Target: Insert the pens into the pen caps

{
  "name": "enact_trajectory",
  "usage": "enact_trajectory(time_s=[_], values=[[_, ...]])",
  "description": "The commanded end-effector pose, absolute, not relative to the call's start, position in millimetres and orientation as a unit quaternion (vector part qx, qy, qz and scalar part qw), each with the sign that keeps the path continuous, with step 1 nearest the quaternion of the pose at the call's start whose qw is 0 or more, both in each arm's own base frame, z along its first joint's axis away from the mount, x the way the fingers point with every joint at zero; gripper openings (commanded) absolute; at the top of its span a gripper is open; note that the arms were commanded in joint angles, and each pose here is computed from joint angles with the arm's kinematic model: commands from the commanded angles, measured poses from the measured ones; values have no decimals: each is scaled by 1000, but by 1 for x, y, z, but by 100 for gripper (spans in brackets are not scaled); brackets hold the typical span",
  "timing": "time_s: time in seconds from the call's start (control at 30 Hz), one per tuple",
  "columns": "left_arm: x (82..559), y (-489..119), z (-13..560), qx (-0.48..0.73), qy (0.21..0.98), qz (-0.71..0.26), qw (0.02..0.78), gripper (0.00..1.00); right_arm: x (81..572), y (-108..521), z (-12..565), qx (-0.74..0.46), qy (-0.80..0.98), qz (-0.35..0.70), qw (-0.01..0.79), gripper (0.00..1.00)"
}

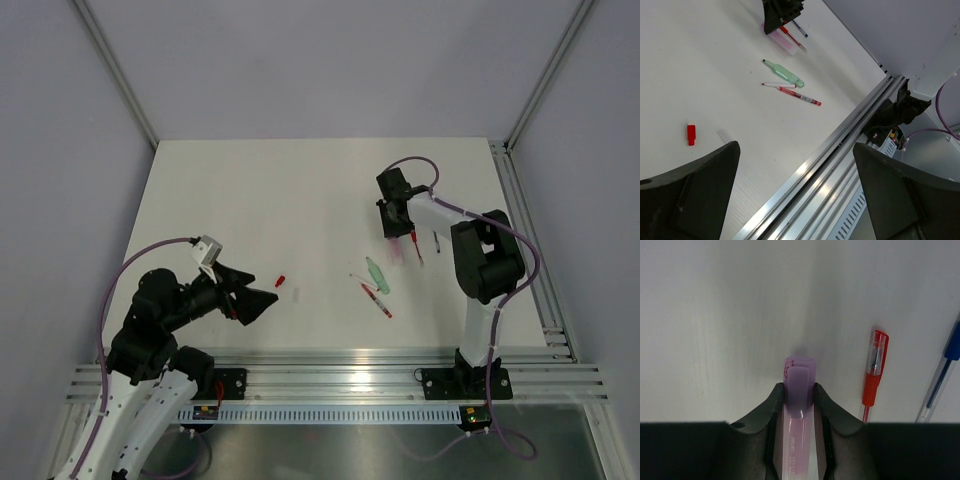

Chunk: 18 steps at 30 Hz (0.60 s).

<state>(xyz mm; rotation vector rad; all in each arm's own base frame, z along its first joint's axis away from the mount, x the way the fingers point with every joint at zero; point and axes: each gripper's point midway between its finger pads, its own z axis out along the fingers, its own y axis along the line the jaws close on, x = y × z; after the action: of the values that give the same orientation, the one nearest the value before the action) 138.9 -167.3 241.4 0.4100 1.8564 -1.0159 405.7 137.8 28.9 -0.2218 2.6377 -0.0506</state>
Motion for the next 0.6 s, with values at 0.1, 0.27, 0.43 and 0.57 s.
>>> enact_trajectory(time_s=[0.1,0.27,0.43,0.57], values=[[143,-166,249,171,749,-409,493,99,410,128,46,-57,965,-36,252,35],[146,-166,246,167,753,-406,490,99,415,127,86,-38,952,-29,301,45],[154,-161,242,151,762,-393,491,99,394,133,130,-25,937,26,346,51],[160,-158,240,138,768,-386,492,99,353,165,139,-49,928,102,355,51]])
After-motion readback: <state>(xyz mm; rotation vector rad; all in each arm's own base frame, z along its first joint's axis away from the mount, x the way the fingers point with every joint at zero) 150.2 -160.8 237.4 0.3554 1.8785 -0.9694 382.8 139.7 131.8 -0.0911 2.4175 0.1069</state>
